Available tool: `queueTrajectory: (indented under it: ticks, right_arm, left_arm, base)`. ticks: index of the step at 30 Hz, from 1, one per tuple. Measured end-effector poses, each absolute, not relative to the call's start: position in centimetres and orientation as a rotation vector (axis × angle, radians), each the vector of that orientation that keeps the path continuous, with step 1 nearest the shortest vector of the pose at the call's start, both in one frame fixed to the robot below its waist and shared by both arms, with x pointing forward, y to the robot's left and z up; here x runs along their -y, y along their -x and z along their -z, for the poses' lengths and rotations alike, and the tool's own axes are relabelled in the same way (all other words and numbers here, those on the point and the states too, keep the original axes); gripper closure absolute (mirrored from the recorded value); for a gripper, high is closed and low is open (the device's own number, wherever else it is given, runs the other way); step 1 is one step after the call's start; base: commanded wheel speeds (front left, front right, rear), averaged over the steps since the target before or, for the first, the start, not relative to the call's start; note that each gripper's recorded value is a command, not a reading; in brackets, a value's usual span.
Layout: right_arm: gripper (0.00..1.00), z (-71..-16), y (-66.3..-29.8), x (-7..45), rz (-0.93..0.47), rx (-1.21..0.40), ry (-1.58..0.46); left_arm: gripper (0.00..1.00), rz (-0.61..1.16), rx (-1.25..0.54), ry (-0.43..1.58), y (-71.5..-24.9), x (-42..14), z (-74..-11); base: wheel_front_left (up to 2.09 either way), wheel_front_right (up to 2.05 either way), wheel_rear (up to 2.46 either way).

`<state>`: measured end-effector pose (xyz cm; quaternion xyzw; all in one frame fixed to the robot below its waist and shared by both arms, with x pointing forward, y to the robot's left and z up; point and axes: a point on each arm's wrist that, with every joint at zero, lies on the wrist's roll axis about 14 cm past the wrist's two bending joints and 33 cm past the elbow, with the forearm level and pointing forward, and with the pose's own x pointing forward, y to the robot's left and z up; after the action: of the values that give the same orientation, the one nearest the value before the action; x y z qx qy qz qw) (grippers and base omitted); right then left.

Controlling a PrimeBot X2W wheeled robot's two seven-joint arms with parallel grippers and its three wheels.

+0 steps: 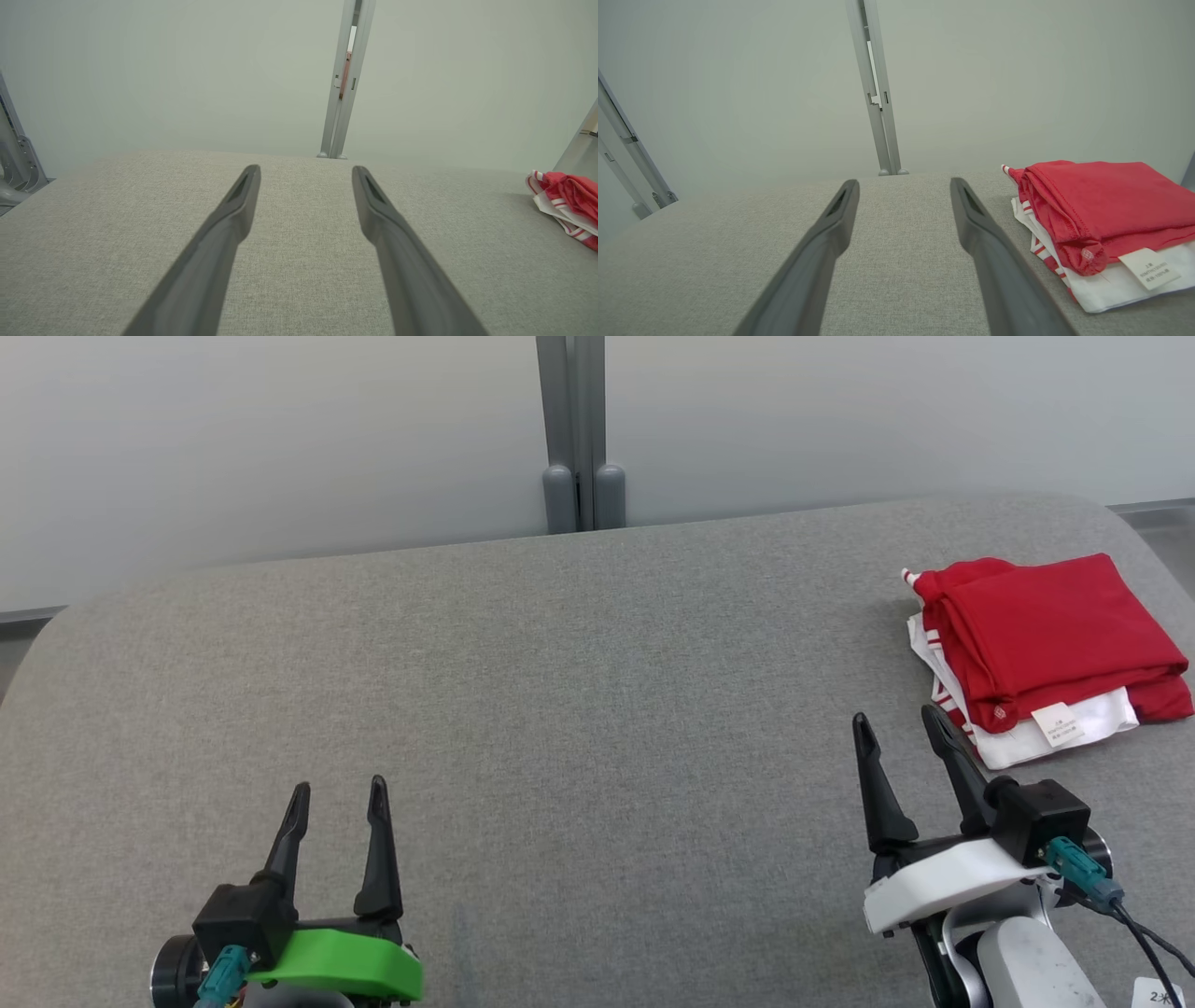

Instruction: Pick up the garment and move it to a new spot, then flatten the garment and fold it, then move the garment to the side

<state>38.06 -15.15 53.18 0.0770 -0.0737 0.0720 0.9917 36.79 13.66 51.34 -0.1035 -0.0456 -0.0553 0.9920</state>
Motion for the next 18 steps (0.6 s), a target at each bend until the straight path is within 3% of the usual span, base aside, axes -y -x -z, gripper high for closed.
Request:
queueTrajectory:
  ticks: [18]
  right_arm:
    - [0.00,-53.22,-38.02,15.00,-0.148,0.149,-0.167]
  left_arm:
    - [0.00,0.120,0.074,0.285,-36.74,-13.79,-50.83]
  base:
    - [0.00,0.00,0.00]
